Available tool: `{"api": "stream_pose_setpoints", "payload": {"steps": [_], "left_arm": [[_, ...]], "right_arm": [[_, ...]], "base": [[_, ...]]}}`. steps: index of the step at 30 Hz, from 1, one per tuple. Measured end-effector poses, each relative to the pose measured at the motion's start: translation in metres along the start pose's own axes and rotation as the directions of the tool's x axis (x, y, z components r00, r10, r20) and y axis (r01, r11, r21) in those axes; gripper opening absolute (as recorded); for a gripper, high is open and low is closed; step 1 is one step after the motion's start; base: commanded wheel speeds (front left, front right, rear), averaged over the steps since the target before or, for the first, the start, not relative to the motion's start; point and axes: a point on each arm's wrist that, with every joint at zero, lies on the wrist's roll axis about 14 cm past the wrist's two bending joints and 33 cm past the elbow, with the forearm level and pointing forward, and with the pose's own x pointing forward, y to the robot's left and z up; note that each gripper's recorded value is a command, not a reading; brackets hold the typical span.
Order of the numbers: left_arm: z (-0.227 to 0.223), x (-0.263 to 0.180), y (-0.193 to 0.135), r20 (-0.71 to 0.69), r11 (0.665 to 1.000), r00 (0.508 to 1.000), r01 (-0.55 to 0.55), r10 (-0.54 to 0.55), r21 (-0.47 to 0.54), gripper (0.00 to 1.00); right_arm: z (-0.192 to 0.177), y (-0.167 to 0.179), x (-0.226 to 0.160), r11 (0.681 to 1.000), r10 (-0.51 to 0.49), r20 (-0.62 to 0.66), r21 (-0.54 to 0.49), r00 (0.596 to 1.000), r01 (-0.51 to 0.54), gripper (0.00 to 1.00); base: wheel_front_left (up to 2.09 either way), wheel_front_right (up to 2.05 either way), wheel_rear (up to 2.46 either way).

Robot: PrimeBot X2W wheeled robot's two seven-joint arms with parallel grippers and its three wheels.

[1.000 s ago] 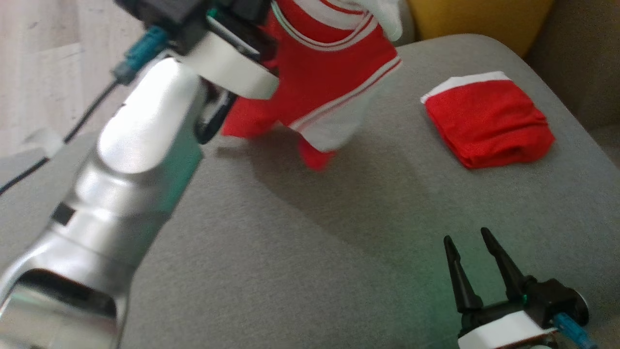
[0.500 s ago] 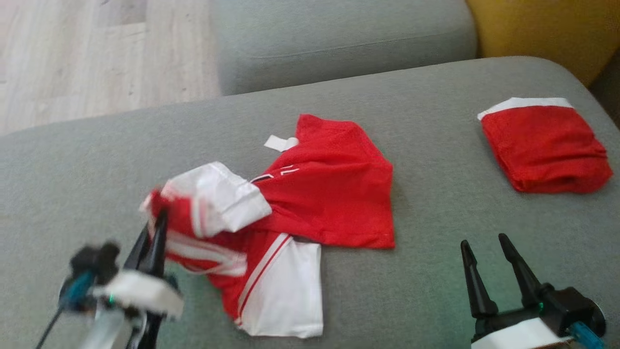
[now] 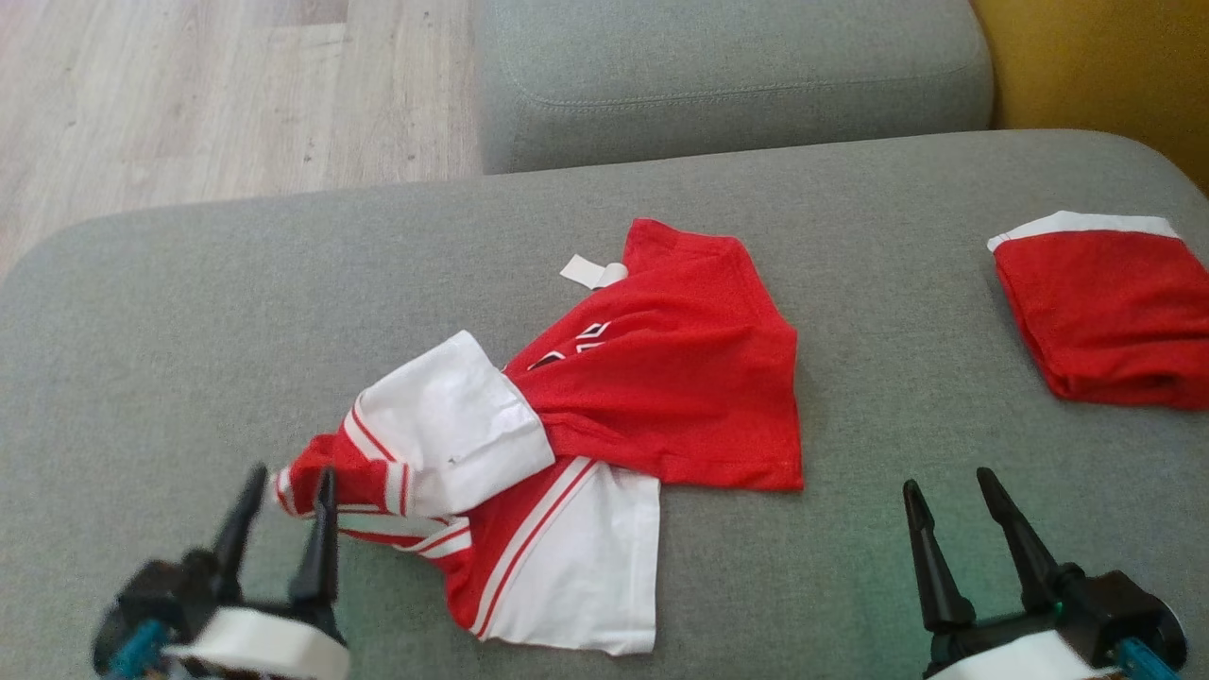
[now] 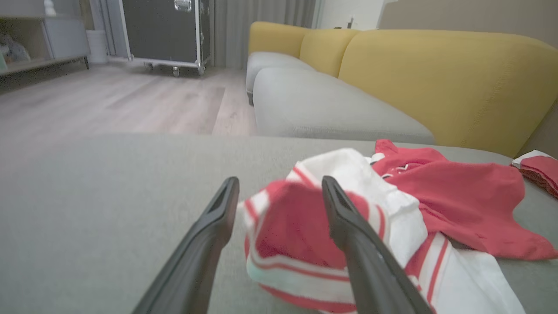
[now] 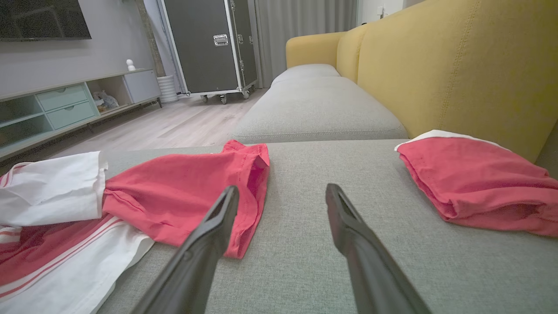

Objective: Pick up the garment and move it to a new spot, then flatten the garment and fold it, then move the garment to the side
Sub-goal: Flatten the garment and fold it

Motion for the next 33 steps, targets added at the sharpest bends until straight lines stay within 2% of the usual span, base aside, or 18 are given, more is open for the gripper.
{"api": "stream_pose_setpoints", "payload": {"steps": [5, 8, 11, 14, 16, 17, 18, 22, 29, 33], "left_arm": [[0.053, 0.011, -0.001, 0.114, 0.978, 0.992, 0.031, -0.055, 0.205, 1.0], [0.079, 0.025, -0.022, 0.135, 0.947, 0.982, 0.086, -0.134, 0.311, 1.0], [0.085, 0.039, -0.056, 0.096, 0.903, 0.968, 0.178, -0.232, 0.391, 1.0], [0.063, 0.05, -0.076, -0.019, 0.857, 0.962, 0.251, -0.271, 0.45, 1.0], [0.042, 0.056, -0.079, -0.098, 0.837, 0.961, 0.274, -0.259, 0.474, 1.0], [0.034, 0.059, -0.08, -0.122, 0.838, 0.96, 0.28, -0.252, 0.468, 1.0], [0.026, 0.062, -0.081, -0.138, 0.839, 0.96, 0.28, -0.244, 0.466, 1.0], [0.015, 0.08, -0.074, -0.165, 0.81, 0.964, 0.265, -0.209, 0.523, 1.0], [-0.003, 0.113, -0.043, -0.241, 0.812, 0.966, 0.219, -0.1, 0.541, 1.0], [-0.027, 0.12, -0.02, -0.34, 0.824, 0.941, 0.197, -0.006, 0.531, 1.0]], "right_arm": [[-0.003, 0.001, 0.001, 1.0, 0.003, -0.01, 0.002, 1.0, -0.003, 1.0], [-0.005, 0.002, 0.003, 1.0, 0.006, -0.018, 0.004, 1.0, -0.006, 1.0], [-0.008, 0.003, 0.004, 1.0, 0.01, -0.03, 0.008, 1.0, -0.01, 1.0], [-0.012, 0.004, 0.005, 1.0, 0.011, -0.041, 0.011, 0.999, -0.01, 1.0], [-0.013, 0.003, 0.006, 1.0, 0.008, -0.047, 0.013, 0.999, -0.008, 1.0], [-0.013, 0.002, 0.008, 1.0, 0.006, -0.048, 0.013, 0.999, -0.005, 1.0], [-0.013, 0.001, 0.01, 1.0, 0.004, -0.047, 0.012, 0.999, -0.003, 1.0], [-0.016, -0.003, 0.016, 1.0, -0.005, -0.058, 0.01, 0.998, 0.006, 1.0], [-0.031, -0.005, 0.022, 1.0, 0.003, -0.112, 0.001, 0.994, -0.003, 1.0], [-0.03, -0.004, 0.033, 1.0, 0.02, -0.108, -0.005, 0.994, -0.021, 1.0]], "base": [[0.0, 0.0, 0.0], [0.0, 0.0, 0.0], [0.0, 0.0, 0.0], [0.0, 0.0, 0.0], [0.0, 0.0, 0.0], [0.0, 0.0, 0.0], [0.0, 0.0, 0.0], [0.0, 0.0, 0.0], [0.0, 0.0, 0.0], [0.0, 0.0, 0.0]]}}
